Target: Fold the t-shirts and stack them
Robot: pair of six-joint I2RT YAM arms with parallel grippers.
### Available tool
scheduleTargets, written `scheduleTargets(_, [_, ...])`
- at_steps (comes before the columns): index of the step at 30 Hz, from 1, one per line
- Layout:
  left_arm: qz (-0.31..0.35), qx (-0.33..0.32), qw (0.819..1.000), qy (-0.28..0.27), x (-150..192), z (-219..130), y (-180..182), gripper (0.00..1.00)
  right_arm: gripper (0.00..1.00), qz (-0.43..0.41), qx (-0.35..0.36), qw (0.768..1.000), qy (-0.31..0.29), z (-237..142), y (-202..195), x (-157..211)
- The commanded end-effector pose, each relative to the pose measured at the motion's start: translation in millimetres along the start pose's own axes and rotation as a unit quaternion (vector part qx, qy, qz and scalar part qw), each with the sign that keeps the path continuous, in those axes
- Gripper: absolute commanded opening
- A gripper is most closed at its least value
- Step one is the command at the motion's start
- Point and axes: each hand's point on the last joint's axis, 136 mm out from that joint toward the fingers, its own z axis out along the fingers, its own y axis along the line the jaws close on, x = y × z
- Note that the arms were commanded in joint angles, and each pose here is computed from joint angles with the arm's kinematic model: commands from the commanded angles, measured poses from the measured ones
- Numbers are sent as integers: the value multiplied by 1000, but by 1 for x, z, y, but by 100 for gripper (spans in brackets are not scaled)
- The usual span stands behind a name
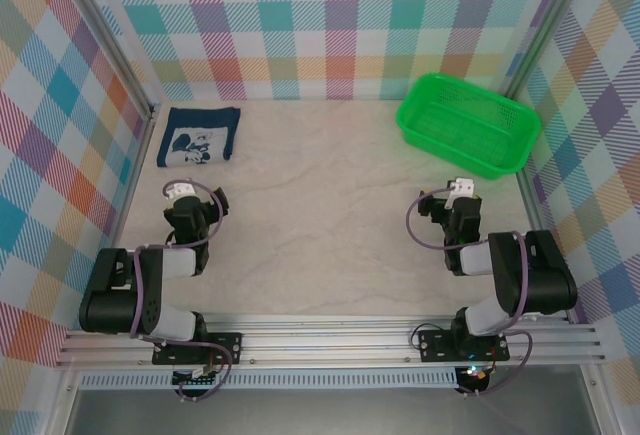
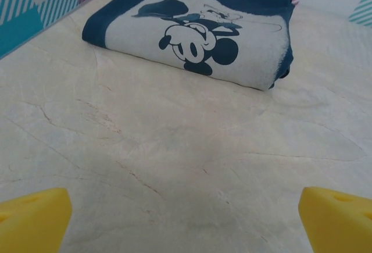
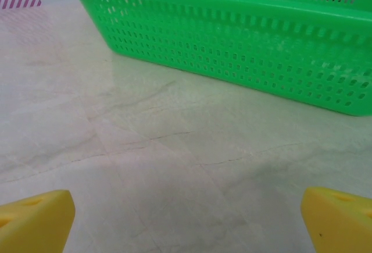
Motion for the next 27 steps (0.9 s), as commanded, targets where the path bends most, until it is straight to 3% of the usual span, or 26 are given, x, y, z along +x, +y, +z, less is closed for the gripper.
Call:
scheduleTargets(1, [16,34,999,-39,-13,-2,-14,100,100,8,1,999,-44,5,-2,-27])
scheduleTargets(5, [85,63,994,14,3,21,-48,100,100,7,-1,1000,-26,11,-1,-26])
scheduleTargets(7, [84,60,995,4,3,21,-46,100,100,5,-1,1000,-5,18,0,-26])
scheduleTargets(27, [85,60,994,12,5,20,-46,100,100,-5,-22,1000,-5,17,8,-25])
